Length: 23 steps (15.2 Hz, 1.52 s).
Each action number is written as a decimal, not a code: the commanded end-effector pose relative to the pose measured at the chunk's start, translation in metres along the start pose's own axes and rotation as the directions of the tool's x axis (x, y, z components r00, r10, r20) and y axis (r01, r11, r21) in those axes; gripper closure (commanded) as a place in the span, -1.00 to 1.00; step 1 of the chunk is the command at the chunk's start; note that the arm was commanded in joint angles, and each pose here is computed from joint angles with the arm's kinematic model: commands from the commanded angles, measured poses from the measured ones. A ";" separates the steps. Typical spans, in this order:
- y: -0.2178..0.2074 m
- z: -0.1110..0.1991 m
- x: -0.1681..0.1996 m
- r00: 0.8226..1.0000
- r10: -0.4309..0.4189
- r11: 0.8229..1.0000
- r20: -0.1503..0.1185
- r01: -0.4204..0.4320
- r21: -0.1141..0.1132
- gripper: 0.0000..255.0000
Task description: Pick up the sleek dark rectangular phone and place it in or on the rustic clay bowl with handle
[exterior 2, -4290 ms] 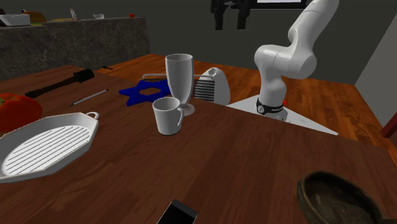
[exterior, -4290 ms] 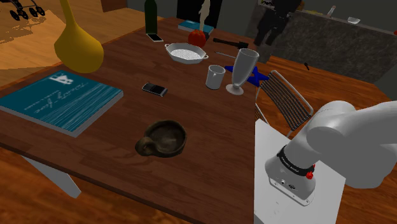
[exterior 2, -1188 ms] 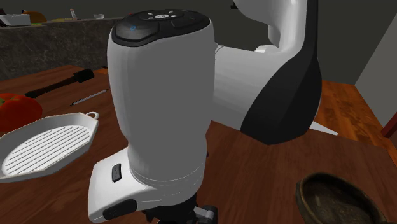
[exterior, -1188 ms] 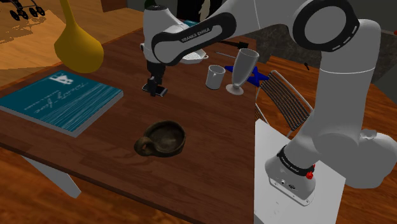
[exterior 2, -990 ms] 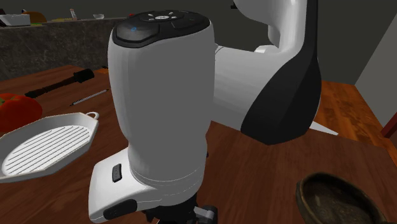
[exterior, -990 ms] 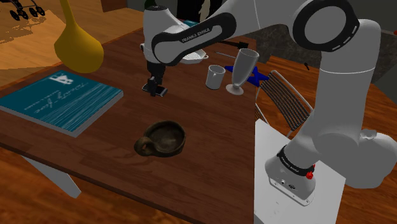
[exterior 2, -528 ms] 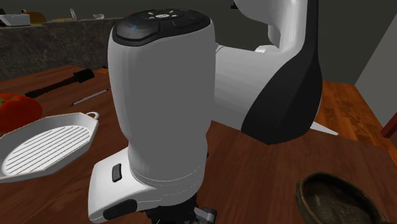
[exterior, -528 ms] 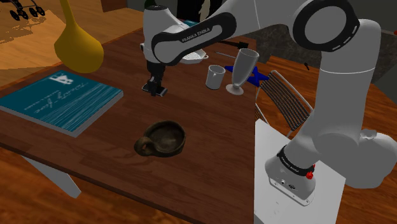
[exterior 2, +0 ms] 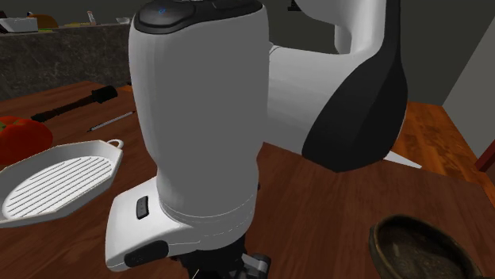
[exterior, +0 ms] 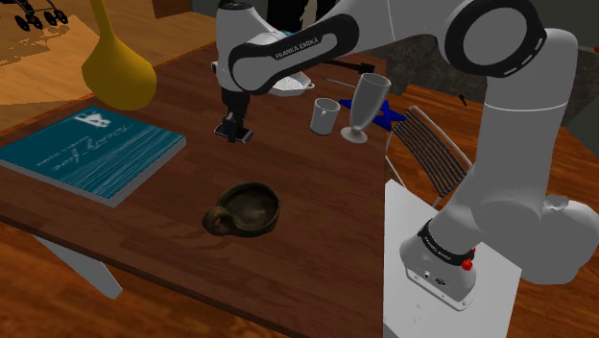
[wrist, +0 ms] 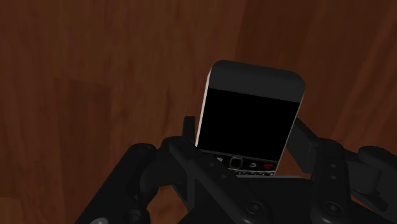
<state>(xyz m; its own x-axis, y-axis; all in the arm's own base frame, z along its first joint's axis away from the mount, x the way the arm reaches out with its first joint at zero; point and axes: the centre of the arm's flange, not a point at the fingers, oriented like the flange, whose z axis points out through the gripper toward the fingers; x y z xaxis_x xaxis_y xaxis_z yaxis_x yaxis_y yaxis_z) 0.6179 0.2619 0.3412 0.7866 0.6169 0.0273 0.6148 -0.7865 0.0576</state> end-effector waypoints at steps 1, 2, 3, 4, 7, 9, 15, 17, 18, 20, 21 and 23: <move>0.001 -0.010 0.000 1.000 0.000 1.000 0.000 0.000 0.000 1.00; 0.001 -0.016 0.001 1.000 0.000 1.000 0.000 0.000 0.000 1.00; 0.001 -0.021 0.001 1.000 0.000 1.000 0.000 0.000 0.000 1.00; 0.002 -0.026 0.001 1.000 0.000 1.000 0.000 0.000 0.000 1.00; 0.003 -0.042 0.001 1.000 0.000 1.000 0.000 0.000 0.000 1.00; 0.003 -0.053 0.002 1.000 0.000 1.000 0.000 0.000 0.000 1.00; 0.005 -0.084 0.002 1.000 0.000 1.000 0.000 0.000 0.000 1.00; 0.006 -0.095 0.003 1.000 0.000 1.000 0.000 0.000 0.000 1.00; 0.006 -0.100 0.003 1.000 0.000 1.000 0.000 0.000 0.000 1.00; 0.006 -0.111 0.003 1.000 0.000 1.000 0.000 0.000 0.000 1.00; 0.007 -0.116 0.003 1.000 0.000 1.000 0.000 0.000 0.000 1.00; 0.007 -0.126 0.004 1.000 0.000 1.000 0.000 0.000 0.000 1.00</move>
<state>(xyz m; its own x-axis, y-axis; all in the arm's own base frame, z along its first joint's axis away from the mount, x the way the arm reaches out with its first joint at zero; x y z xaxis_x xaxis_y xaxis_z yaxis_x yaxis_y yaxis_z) 0.6184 0.2621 0.4632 0.7867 0.6168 0.0272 0.6147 -0.7866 0.0577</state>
